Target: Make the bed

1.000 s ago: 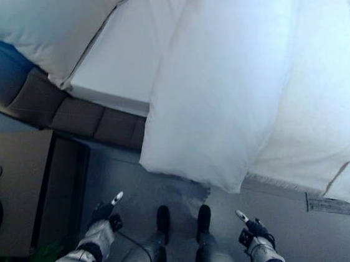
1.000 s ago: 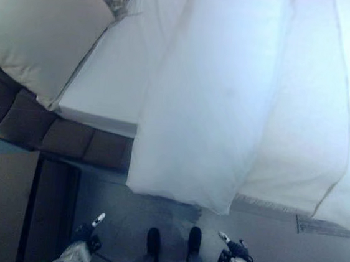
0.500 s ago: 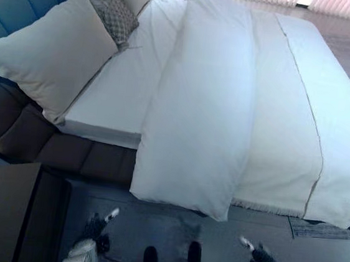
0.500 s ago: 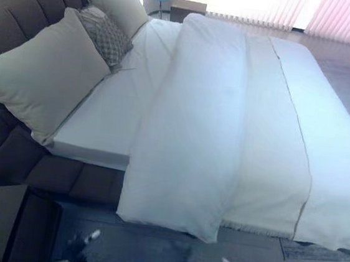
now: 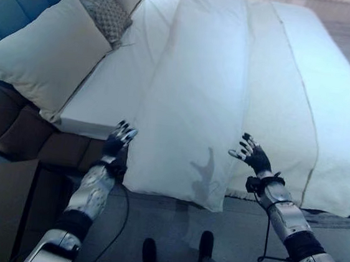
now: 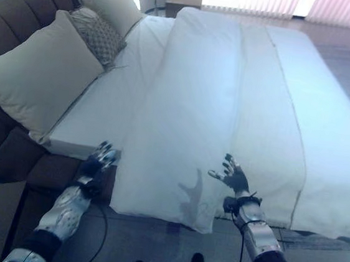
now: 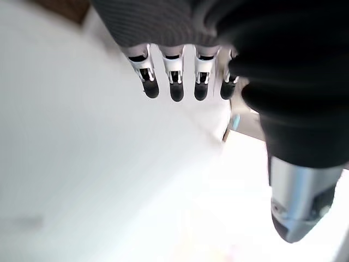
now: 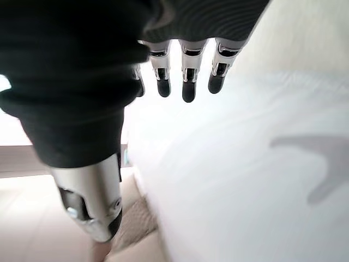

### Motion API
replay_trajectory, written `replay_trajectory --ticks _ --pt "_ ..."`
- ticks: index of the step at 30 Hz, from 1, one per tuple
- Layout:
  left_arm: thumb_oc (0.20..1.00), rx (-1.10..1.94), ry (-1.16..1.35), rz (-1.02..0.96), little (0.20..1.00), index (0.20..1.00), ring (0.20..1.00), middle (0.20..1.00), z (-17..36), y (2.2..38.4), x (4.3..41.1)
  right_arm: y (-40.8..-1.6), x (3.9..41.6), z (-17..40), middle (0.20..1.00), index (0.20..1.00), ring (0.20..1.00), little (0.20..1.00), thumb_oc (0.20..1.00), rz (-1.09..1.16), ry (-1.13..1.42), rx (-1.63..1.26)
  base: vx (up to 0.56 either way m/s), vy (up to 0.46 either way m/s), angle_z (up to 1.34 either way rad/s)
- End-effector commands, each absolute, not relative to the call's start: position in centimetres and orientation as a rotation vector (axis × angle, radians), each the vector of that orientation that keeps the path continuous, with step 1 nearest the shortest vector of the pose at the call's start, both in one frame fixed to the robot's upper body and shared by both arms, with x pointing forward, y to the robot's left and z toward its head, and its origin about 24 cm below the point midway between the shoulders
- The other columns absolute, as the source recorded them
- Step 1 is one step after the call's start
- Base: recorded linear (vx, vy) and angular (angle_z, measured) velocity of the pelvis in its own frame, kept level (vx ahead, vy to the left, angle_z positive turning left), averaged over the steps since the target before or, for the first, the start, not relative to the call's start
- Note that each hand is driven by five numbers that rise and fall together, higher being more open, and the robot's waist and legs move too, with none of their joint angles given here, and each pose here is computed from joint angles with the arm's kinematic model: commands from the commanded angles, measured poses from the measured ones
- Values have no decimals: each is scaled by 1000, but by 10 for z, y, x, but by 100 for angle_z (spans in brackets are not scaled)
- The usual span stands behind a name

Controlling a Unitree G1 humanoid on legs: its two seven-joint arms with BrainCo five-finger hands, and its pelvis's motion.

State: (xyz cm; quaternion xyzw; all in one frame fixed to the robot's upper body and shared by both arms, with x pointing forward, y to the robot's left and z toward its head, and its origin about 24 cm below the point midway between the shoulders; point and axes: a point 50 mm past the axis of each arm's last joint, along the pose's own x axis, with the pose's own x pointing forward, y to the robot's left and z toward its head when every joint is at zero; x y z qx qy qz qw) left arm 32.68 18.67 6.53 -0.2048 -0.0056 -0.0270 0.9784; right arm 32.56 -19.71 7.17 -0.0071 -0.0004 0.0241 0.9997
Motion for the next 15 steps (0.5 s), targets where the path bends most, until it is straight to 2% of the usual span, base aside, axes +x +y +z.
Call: replay_trajectory --ticks 1,5,6,9,15 --pt "1000 -526 -248 -219 1000 1000 1000 1000 150 158 364 -168 361 170 1000 1000 1000 1000 1000 164 -319 144 -22 -110 17" --pt "1000 -540 -310 -279 1000 1000 1000 1000 195 142 382 -153 378 213 1000 1000 1000 1000 1000 187 -387 280 95 -41 7" --pt "1000 -516 -315 -249 1000 1000 1000 1000 201 148 386 -152 381 222 1000 1000 1000 1000 1000 190 -399 298 99 21 5" --pt "1000 -555 -376 -312 1000 1000 1000 1000 231 136 388 -122 383 247 1000 1000 1000 1000 1000 284 -443 391 46 89 -15" --pt "1000 -585 -353 -334 1000 1000 1000 1000 254 122 401 -105 390 286 1000 1000 1000 1000 1000 313 -487 471 95 112 -19"
